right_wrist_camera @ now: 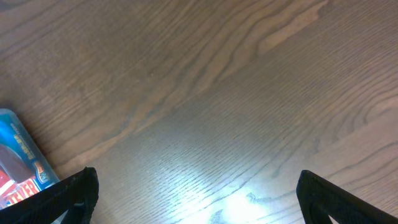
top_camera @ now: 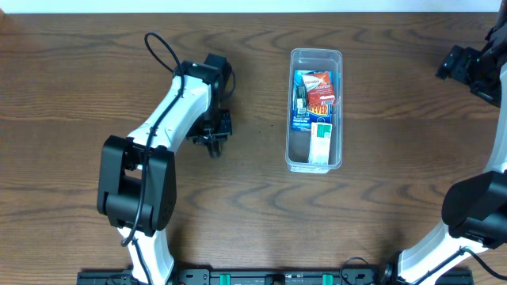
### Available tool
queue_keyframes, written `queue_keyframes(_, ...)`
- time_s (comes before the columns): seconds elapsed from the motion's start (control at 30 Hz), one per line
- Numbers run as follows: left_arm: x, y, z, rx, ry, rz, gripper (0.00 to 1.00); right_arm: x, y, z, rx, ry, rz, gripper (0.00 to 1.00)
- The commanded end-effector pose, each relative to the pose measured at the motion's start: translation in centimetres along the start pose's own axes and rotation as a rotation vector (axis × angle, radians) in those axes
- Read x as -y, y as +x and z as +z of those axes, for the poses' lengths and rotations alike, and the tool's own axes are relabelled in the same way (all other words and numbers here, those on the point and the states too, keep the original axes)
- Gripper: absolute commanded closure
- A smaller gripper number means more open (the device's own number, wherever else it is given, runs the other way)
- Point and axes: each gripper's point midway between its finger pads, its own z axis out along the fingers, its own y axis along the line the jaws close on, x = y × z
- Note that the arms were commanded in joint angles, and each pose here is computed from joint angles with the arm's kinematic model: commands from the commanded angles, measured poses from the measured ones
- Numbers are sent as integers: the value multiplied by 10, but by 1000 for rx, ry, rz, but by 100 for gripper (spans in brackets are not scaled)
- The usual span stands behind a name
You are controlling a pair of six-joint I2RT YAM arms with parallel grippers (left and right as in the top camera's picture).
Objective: Pack container
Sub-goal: 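Lower the left gripper around the bottle and grasp it, then lift the bottle and carry it over the container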
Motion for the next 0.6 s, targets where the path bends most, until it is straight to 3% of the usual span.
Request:
queue_keyframes(0.0,16,-11,-46,111,91,43,72,1,0,1,-2,7,-5,1)
queue_keyframes(0.3,78,16,-121,249,306,191,72,1,0,1,-2,8,-5,1)
queue_keyframes(0.57,156,63,-144,331,402,349,72,1,0,1,-2,8,-5,1)
